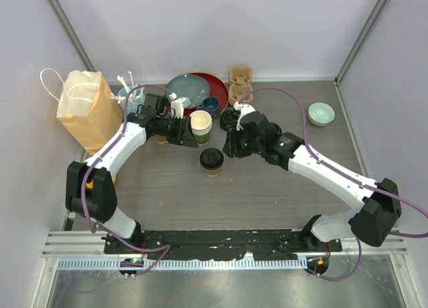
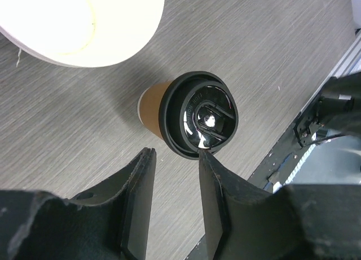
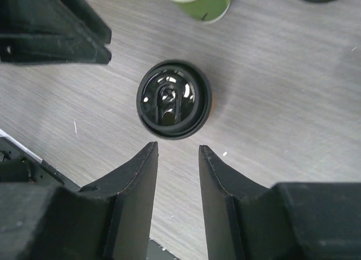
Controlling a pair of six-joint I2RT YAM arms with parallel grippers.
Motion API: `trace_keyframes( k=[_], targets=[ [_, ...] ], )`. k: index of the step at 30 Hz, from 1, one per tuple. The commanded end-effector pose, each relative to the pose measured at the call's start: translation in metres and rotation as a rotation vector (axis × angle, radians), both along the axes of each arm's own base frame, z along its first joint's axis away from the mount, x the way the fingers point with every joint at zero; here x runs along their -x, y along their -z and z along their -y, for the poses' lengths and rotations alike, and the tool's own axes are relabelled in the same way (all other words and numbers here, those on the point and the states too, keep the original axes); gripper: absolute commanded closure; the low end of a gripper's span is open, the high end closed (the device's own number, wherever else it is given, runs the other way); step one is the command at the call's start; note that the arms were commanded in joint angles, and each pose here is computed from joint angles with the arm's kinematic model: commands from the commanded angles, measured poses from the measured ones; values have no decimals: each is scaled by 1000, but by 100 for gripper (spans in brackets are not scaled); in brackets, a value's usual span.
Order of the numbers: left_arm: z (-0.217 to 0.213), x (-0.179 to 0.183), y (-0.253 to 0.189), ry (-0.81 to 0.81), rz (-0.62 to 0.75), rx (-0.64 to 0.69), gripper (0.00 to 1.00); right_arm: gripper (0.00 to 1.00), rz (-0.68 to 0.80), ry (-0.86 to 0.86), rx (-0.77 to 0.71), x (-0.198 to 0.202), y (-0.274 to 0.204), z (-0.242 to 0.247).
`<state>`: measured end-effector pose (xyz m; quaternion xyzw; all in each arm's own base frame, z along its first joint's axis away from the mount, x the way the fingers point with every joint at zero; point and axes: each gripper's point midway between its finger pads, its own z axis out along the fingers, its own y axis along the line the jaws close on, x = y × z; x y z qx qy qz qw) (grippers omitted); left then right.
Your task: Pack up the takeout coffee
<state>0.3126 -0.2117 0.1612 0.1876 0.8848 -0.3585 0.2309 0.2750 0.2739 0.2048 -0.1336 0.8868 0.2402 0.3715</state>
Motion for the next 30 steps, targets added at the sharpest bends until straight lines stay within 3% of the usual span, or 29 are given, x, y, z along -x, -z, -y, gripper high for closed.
trace_keyframes(
  k=[1, 6, 17, 30],
  targets=[
    [6, -19, -12, -5, 64, 33, 58, 59, -19, 74, -65, 13, 5, -17],
    [9, -27, -12, -15, 73, 35, 54, 55, -55, 81, -148, 21, 17, -33],
    [32, -11, 29, 30, -20, 15, 54, 60, -87, 124, -156, -4, 53, -35],
    [25, 22, 39, 57, -79, 16, 55, 64, -126, 66, -129, -25, 74, -36]
  ],
)
